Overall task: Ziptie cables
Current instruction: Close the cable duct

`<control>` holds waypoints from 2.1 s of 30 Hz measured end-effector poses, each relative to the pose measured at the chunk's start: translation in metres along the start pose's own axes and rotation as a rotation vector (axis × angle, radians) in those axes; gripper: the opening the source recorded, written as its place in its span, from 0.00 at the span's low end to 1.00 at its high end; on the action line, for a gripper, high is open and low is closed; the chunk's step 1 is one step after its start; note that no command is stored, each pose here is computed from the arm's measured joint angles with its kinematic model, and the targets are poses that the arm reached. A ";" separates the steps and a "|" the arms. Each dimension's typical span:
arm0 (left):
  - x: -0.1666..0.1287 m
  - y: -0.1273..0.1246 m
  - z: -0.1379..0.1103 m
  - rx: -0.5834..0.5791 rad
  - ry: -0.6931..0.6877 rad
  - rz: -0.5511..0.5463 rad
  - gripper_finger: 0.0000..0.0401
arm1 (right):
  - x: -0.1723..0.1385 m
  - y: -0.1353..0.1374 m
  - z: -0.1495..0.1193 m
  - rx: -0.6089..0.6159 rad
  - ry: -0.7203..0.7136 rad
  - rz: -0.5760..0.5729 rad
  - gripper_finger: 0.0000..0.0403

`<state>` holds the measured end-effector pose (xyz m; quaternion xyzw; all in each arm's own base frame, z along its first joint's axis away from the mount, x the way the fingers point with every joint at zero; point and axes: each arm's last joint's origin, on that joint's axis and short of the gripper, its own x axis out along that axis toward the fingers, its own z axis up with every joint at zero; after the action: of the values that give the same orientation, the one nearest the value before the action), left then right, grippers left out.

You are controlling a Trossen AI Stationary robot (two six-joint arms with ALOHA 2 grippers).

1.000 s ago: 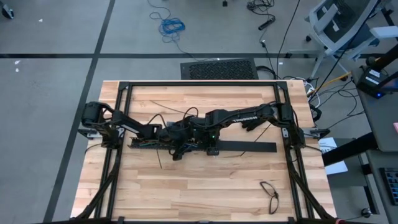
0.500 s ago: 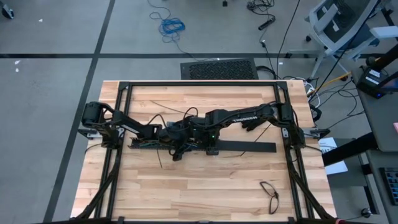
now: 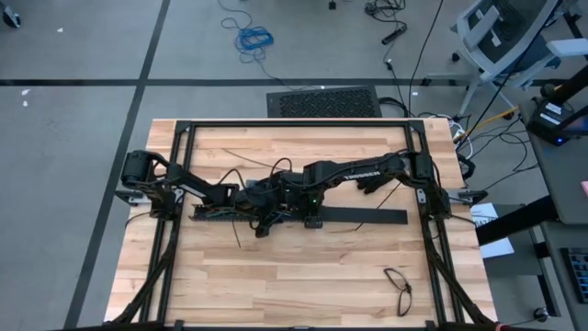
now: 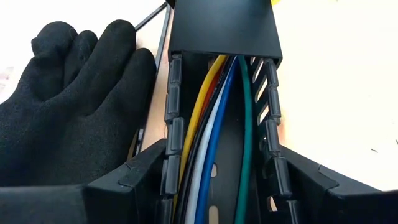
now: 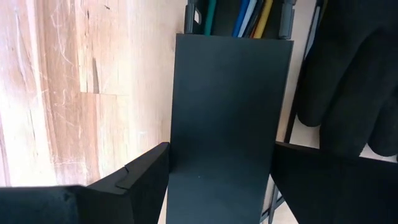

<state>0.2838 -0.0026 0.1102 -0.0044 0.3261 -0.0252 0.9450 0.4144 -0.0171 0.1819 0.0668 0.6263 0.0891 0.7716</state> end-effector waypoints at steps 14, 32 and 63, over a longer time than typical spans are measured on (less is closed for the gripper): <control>0.000 0.000 0.000 0.007 0.000 0.002 0.59 | 0.000 0.000 0.001 -0.039 -0.012 0.000 0.64; 0.000 0.000 0.000 0.030 0.004 -0.014 0.65 | 0.000 0.000 0.003 -0.042 -0.030 0.000 0.64; 0.000 -0.001 0.002 0.038 -0.006 0.024 0.55 | -0.001 0.000 0.005 -0.040 -0.052 -0.003 0.64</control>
<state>0.2851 -0.0031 0.1118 0.0174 0.3229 -0.0203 0.9461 0.4195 -0.0173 0.1835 0.0525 0.6041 0.0987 0.7890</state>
